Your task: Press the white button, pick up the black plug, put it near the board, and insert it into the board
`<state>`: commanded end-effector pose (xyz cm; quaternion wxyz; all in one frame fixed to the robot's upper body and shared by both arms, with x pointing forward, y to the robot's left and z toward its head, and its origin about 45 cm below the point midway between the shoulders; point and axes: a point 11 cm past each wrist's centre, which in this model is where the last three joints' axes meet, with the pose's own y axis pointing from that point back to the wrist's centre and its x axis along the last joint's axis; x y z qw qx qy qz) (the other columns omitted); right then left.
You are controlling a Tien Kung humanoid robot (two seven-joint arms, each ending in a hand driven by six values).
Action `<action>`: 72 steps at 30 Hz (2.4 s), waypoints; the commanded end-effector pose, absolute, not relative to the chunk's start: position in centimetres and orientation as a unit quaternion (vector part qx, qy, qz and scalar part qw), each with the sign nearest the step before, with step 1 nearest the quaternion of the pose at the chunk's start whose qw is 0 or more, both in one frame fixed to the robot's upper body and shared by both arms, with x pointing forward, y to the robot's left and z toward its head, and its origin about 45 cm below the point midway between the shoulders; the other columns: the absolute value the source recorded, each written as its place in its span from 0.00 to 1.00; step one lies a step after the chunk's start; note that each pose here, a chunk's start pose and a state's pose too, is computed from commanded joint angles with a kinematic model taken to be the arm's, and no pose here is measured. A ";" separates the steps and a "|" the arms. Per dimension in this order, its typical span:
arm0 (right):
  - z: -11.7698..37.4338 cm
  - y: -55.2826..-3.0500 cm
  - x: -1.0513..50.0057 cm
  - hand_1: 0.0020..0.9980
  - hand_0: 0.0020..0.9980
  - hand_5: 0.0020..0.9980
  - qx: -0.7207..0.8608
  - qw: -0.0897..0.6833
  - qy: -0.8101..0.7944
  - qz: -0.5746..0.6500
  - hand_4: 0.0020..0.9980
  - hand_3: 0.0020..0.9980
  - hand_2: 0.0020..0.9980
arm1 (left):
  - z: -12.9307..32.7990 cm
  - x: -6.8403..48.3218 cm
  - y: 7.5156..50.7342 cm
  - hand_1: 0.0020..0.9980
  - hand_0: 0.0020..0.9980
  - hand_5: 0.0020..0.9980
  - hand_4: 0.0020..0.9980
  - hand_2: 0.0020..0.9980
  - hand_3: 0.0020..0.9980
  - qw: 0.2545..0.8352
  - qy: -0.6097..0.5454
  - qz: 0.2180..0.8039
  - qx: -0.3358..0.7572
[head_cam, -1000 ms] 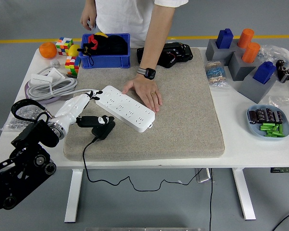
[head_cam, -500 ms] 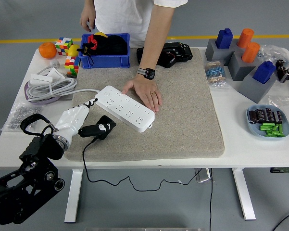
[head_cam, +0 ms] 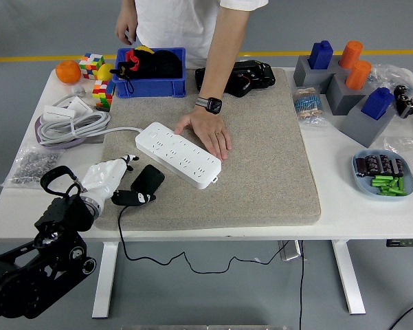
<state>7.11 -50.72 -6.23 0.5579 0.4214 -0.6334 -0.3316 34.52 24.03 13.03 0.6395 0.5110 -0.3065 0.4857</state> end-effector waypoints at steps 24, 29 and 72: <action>-6.3 -50.6 6.9 0.61 0.64 0.41 0.421 0.559 -0.633 -0.332 0.67 0.63 0.65 | 13.6 35.0 23.6 0.33 0.19 0.03 0.89 0.42 0.51 0.638 -0.328 0.499 0.486; -6.4 -50.6 6.8 0.61 0.64 0.41 0.421 0.558 -0.632 -0.333 0.67 0.63 0.65 | 14.1 35.3 23.5 0.26 0.14 0.00 0.76 0.34 0.45 0.641 -0.339 0.512 0.460; -6.4 -50.5 6.9 0.61 0.64 0.40 0.423 0.560 -0.630 -0.332 0.67 0.63 0.65 | 15.9 42.5 22.7 0.19 0.11 0.00 0.61 0.24 0.41 0.617 -0.365 0.537 0.445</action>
